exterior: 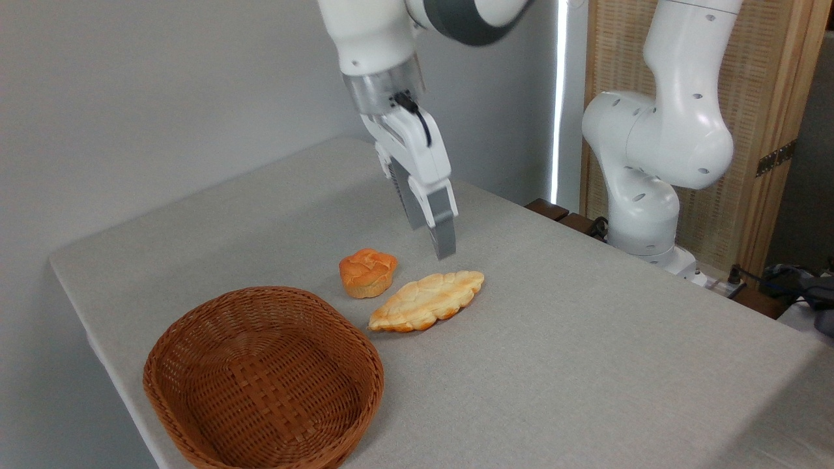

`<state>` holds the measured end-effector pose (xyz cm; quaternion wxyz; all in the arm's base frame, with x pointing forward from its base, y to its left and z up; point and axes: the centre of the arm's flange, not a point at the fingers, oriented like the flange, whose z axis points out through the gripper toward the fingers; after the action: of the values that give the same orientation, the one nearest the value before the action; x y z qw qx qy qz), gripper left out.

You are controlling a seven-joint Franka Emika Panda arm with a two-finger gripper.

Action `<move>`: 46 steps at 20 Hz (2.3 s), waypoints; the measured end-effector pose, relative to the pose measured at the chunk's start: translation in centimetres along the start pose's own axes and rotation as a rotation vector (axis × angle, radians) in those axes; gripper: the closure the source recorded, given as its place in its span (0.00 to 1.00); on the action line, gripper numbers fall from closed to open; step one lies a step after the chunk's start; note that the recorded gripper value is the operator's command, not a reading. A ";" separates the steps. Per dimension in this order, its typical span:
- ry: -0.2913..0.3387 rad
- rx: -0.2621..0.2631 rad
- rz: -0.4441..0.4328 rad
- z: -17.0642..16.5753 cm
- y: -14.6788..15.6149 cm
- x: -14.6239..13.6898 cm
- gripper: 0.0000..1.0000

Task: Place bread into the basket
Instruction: 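Lower the open gripper down onto the long golden bread loaf, then close the gripper on the middle of the bread loaf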

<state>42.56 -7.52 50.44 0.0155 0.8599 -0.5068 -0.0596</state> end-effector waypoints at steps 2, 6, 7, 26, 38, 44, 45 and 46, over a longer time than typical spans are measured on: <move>0.011 0.013 0.001 2.5 0.3 -0.2 0.00; 0.002 0.003 0.003 5.9 0.6 -0.3 0.00; -0.001 0.000 0.005 6.2 0.7 -0.3 0.00; 0.041 0.051 0.016 9.8 -0.3 1.1 0.52; 0.045 0.055 0.041 9.6 -0.4 0.9 0.70; 0.053 0.064 0.040 9.0 -0.5 0.9 0.73; 0.064 0.071 0.037 8.5 -0.6 1.0 0.73; 0.080 0.074 0.032 7.6 -0.7 1.2 0.73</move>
<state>42.87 -7.93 42.76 0.0047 0.8532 -0.5215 -0.0062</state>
